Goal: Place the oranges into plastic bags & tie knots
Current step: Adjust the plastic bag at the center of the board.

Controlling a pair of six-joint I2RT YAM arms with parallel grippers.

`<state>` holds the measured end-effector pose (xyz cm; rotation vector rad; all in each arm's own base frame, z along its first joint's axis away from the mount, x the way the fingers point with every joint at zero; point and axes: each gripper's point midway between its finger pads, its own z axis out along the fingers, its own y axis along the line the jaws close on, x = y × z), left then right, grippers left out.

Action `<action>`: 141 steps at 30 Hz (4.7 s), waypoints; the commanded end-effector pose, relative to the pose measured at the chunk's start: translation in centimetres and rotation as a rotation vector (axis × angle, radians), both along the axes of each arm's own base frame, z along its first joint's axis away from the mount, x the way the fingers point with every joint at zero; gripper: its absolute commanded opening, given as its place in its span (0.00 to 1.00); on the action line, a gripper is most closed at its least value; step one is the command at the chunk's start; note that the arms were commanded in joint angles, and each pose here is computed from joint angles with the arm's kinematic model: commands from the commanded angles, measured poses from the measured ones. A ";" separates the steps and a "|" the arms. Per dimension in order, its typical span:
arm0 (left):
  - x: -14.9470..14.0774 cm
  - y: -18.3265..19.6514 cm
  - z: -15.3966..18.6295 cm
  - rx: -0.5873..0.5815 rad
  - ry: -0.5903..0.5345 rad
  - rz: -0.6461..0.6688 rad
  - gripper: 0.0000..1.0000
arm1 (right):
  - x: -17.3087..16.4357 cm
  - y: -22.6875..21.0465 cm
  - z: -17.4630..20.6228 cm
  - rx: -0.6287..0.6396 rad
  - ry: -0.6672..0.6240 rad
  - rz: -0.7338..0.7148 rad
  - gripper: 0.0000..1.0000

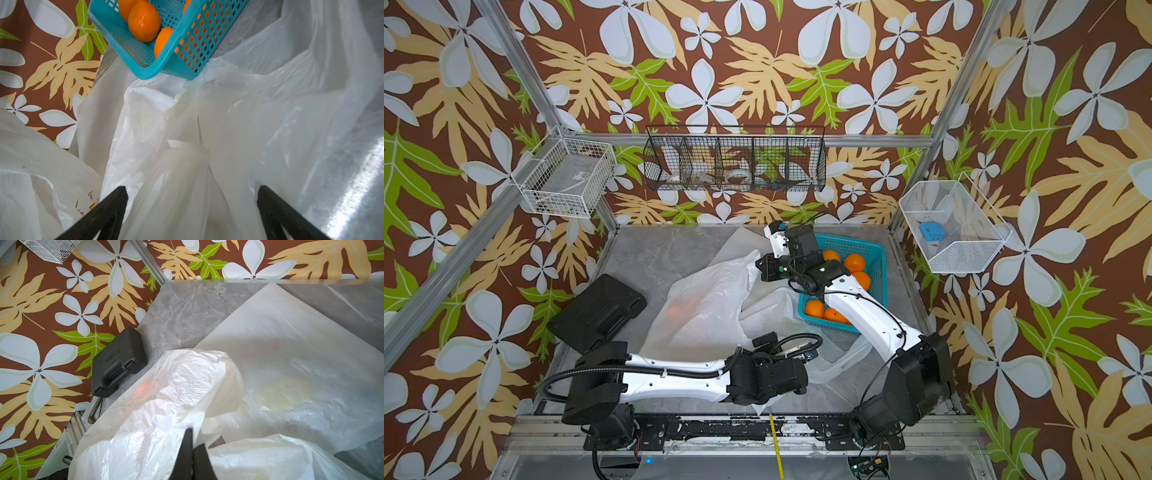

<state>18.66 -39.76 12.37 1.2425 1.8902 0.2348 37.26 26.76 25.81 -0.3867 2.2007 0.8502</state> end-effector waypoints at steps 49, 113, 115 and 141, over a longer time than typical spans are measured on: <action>1.9 25.8 41.0 -0.951 -0.520 0.154 0.00 | -3.0 -5.6 24.0 0.197 -0.479 -0.118 0.00; 4.4 17.5 29.0 -1.018 -0.043 -0.744 0.00 | -14.0 10.2 17.4 0.111 -0.833 0.930 0.00; 4.7 17.6 28.8 -1.024 -0.053 -0.719 0.17 | -14.2 10.0 17.7 0.112 -0.839 0.926 0.00; 7.8 19.6 23.4 -1.172 -0.212 -0.334 0.50 | -9.2 10.5 18.9 0.065 -0.748 0.667 0.00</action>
